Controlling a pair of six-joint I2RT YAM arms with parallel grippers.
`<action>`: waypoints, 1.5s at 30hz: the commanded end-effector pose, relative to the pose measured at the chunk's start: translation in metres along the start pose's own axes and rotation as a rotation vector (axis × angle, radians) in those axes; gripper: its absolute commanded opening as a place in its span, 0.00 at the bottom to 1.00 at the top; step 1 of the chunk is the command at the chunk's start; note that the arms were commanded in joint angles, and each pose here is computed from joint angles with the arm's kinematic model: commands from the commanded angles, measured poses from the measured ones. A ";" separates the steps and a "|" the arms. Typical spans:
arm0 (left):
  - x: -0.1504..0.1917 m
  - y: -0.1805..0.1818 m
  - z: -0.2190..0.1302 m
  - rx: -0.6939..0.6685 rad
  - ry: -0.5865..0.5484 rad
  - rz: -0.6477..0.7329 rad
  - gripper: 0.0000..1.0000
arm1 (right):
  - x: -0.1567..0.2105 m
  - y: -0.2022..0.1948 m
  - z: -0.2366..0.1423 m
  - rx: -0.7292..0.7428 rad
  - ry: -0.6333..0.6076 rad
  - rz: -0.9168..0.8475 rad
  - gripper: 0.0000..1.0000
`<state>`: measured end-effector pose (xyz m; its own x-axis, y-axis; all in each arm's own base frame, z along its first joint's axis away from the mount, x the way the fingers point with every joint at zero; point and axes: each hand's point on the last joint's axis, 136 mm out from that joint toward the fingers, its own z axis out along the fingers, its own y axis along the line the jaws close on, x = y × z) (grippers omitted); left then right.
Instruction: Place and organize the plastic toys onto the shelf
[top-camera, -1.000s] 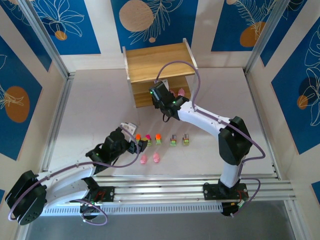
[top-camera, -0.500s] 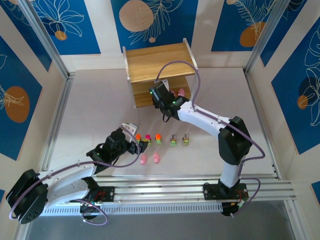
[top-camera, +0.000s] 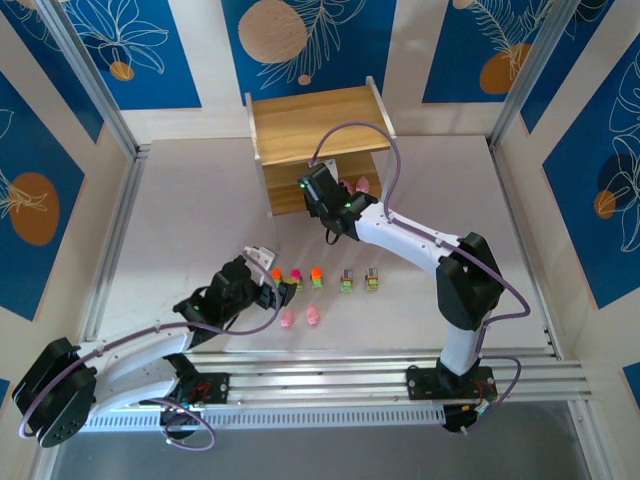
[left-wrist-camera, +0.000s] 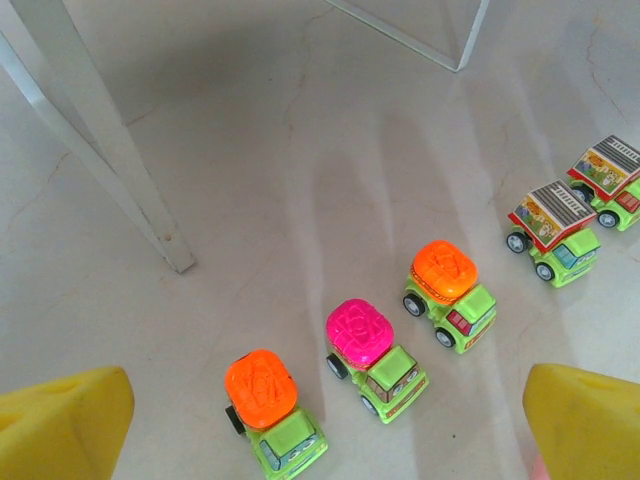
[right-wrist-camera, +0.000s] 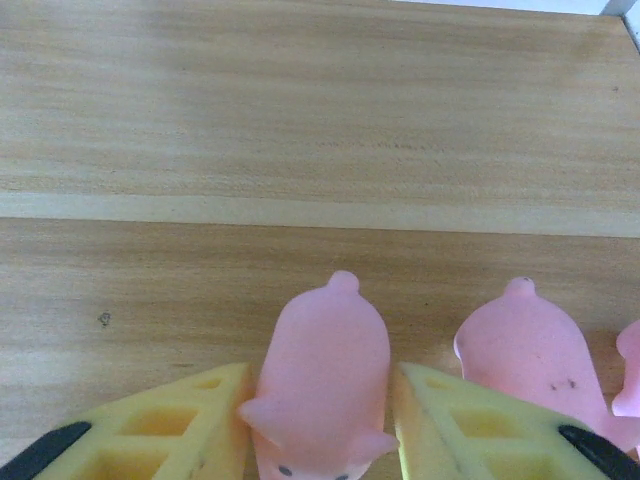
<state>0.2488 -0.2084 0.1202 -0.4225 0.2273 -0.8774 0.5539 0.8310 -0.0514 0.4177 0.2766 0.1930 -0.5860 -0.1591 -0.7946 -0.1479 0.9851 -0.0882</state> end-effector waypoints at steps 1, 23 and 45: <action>-0.006 0.001 0.000 0.000 -0.008 0.001 1.00 | 0.002 -0.005 0.005 0.020 -0.005 -0.008 0.43; -0.006 0.001 0.000 0.001 -0.006 0.005 1.00 | -0.017 -0.007 -0.039 -0.044 -0.093 0.018 0.49; -0.006 0.017 -0.001 -0.092 -0.003 -0.015 1.00 | 0.037 -0.035 -0.098 -0.075 -0.059 0.054 0.49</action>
<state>0.2533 -0.2007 0.1192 -0.4241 0.2266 -0.8768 0.5155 0.8565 -0.0279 0.3386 0.2380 0.2273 -0.5372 -0.1177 -0.8352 -0.1905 0.9816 -0.0157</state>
